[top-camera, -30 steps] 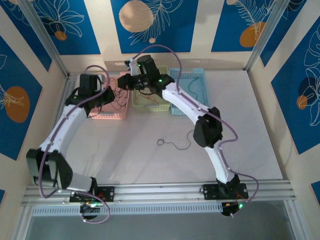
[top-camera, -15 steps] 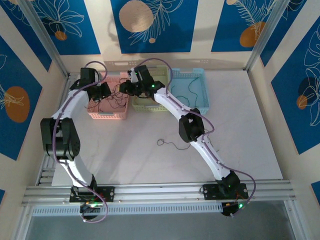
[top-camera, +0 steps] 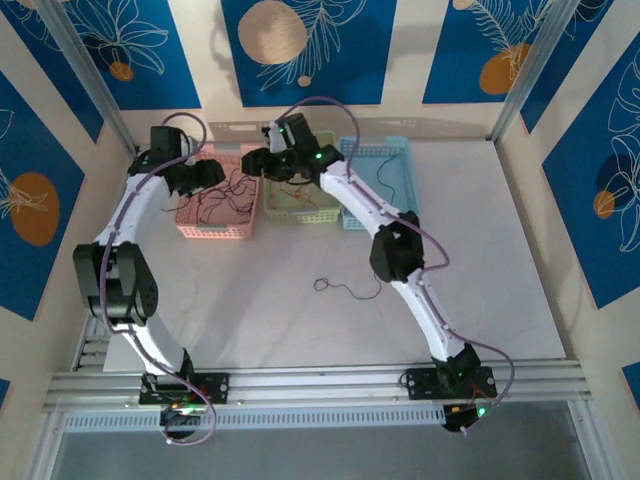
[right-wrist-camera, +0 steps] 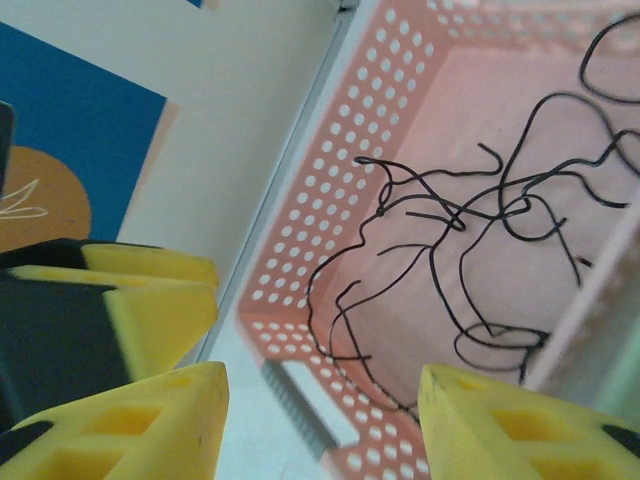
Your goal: Untangle the cables
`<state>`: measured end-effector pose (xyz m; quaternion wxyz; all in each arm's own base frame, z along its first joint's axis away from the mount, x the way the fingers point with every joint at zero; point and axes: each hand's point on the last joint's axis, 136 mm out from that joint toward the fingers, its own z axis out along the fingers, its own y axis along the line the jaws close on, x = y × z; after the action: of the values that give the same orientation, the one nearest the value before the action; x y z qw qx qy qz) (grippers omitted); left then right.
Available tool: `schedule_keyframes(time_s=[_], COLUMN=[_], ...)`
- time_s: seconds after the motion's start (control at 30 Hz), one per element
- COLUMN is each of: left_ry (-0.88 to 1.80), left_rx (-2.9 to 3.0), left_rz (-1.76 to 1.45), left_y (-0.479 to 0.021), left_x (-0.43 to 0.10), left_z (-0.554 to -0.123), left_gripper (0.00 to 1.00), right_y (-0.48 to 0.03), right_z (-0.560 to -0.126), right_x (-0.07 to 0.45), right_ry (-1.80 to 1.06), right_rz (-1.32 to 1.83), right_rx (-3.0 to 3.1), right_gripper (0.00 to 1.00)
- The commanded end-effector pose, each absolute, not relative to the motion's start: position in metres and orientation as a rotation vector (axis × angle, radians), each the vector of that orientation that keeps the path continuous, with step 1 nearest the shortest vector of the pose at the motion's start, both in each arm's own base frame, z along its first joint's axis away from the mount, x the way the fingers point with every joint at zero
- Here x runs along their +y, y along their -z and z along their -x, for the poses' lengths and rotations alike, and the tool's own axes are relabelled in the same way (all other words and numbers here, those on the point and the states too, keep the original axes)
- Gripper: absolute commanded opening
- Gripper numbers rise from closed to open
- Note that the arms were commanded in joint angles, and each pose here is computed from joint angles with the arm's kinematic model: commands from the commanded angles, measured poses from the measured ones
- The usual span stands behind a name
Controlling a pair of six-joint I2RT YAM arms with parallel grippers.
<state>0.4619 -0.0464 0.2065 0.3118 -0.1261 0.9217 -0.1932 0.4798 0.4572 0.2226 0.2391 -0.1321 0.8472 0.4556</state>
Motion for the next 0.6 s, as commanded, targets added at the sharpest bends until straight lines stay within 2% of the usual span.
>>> schedule_keyframes(time_s=[0.0,0.13,0.33,0.47,0.57], left_ry=[0.600,0.677,0.773,0.779,0.770], left_rx=[2.363,2.333,2.349,2.383,2.372], left_rz=[0.207,0.125,0.096,0.091,0.056], left_y=[-0.258,-0.269,-0.235,-0.211,-0.213], left_x=[-0.061,-0.076,-0.093,-0.094,-0.098], left_z=[-0.416,-0.350,-0.270,-0.241,-0.235], left_gripper=[0.57,0.61,0.62,0.62,0.62], right_y=[-0.299,-0.279,-0.213,-0.161,-0.129], right_z=[-0.443,-0.410,-0.360,-0.324,-0.304], right_x=[0.412,0.335,0.202,0.143,0.106], right_ry=[-1.109,-0.926,-0.826,-0.690,-0.592], right_rz=[0.456,0.338,-0.046,-0.214,-0.354], right_rx=[2.250,2.345,2.498,2.620,2.676], right_gripper=[0.53,0.53,0.53,0.54,0.58])
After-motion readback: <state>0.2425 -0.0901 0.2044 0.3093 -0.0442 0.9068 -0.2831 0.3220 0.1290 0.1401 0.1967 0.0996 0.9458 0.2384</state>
